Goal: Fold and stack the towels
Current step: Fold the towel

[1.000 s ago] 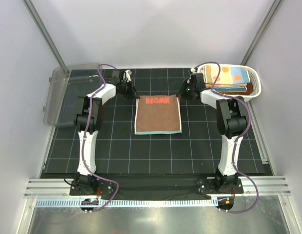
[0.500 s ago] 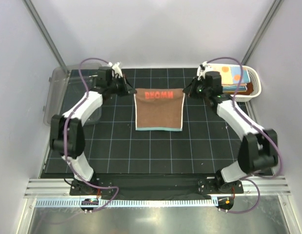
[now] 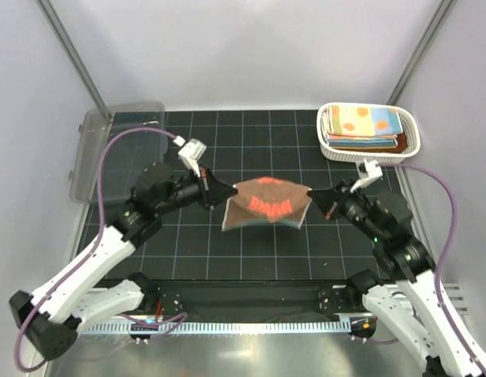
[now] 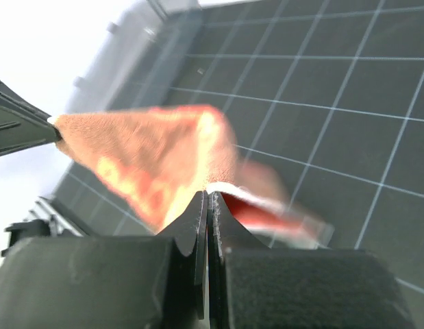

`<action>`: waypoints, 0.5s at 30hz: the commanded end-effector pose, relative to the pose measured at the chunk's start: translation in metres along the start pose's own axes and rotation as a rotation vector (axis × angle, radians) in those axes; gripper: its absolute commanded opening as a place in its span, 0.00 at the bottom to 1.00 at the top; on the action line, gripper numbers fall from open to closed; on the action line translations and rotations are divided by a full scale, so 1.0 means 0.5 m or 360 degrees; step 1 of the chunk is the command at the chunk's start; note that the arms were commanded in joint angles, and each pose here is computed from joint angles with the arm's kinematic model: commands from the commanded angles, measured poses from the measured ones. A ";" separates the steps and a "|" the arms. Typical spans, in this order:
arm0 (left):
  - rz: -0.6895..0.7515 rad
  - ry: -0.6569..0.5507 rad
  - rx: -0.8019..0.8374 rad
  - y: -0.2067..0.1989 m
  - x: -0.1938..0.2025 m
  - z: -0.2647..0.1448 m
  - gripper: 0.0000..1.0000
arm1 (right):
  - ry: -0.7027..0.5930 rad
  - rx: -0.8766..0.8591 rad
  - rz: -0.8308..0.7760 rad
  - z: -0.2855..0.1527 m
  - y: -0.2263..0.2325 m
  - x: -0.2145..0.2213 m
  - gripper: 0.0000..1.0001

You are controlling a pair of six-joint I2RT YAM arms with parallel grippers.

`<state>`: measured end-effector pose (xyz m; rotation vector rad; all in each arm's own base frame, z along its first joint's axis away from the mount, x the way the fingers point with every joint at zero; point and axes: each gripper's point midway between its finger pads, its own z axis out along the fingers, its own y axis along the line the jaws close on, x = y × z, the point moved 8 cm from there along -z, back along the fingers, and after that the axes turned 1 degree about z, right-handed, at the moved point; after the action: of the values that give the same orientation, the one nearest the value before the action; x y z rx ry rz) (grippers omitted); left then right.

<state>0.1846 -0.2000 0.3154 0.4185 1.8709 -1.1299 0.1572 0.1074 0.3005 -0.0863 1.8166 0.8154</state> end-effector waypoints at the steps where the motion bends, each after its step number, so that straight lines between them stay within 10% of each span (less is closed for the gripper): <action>1: -0.0058 -0.0151 -0.0195 -0.009 0.004 -0.032 0.00 | -0.0088 -0.0102 0.0094 -0.041 0.020 0.007 0.01; 15: -0.0150 0.0201 -0.0951 0.277 0.109 0.149 0.00 | -0.0069 0.0259 -0.0004 0.209 -0.130 0.090 0.01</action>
<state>0.2526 -0.2013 0.1994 0.1145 2.2561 -0.6157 0.2192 0.1262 0.2041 0.0315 2.0072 0.7057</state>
